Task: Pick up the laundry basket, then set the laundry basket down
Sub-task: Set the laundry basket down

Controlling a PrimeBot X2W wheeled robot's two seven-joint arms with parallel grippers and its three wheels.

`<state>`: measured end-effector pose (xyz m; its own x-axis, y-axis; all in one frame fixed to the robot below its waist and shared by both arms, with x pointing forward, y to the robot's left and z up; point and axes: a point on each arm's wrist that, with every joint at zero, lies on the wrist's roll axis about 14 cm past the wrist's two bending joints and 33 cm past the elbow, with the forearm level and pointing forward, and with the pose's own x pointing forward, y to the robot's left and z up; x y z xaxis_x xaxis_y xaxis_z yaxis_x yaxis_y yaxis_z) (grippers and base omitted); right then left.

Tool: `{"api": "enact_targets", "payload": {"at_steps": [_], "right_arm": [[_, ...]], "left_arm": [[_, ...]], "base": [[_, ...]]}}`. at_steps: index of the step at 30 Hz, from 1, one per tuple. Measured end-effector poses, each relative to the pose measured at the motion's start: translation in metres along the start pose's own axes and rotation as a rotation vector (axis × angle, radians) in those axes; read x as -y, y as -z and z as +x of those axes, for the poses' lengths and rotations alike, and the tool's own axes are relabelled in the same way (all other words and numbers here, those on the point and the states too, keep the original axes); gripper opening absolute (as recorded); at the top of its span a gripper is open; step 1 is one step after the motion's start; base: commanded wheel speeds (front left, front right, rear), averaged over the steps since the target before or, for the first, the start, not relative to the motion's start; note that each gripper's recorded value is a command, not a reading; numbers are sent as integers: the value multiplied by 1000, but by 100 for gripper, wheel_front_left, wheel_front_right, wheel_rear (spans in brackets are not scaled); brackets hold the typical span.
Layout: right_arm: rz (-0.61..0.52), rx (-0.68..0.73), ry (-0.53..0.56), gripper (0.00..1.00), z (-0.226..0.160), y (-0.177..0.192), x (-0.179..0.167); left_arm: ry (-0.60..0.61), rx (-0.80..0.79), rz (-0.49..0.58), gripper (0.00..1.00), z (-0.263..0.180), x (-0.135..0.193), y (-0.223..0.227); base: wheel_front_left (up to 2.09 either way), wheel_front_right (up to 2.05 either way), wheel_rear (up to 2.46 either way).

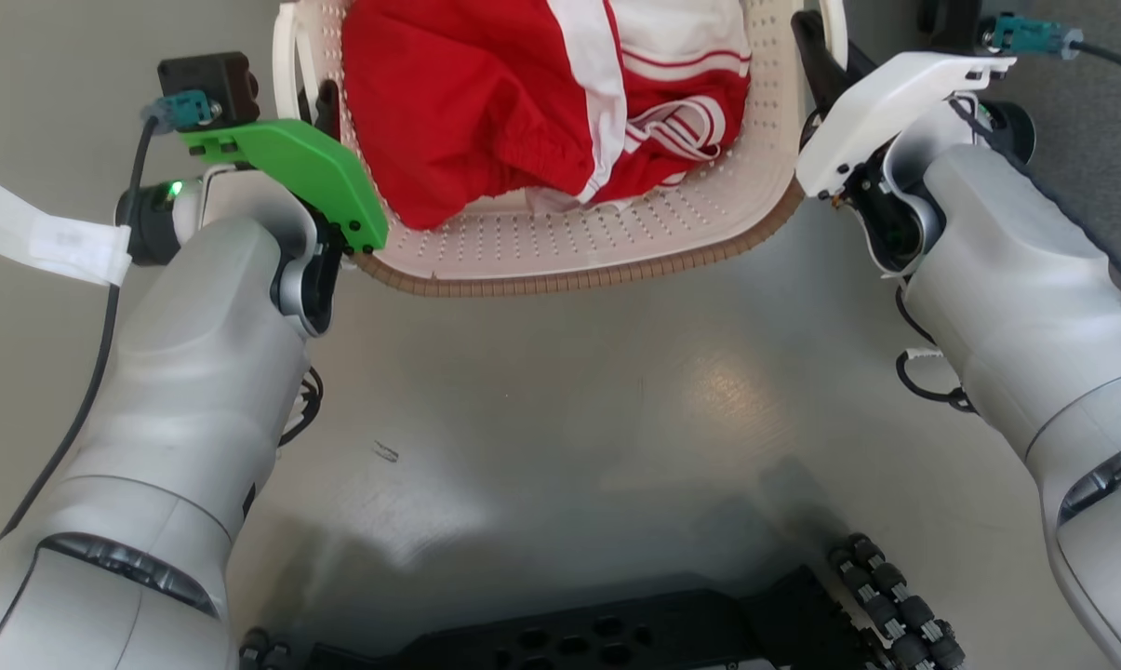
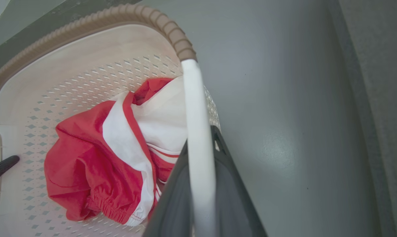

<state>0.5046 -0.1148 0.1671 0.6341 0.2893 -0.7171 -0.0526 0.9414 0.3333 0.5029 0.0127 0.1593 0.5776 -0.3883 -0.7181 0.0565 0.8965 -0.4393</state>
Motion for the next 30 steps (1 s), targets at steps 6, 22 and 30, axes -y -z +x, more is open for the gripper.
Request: {"api": "enact_targets", "payload": {"at_steps": [6,22,30], "right_arm": [[1,-8,-3,0,11,5,2],[8,-25,-5,0,23,18,5],[9,-28,-1,0,25,21,7]], "left_arm": [[-5,3,-6,0,8,-7,3],[-15,-12,-7,0,18,-18,15],[-11,-14,-7,0,20,-19,18]], "base": [[0,0,0],[0,0,0],[0,0,0]]}}
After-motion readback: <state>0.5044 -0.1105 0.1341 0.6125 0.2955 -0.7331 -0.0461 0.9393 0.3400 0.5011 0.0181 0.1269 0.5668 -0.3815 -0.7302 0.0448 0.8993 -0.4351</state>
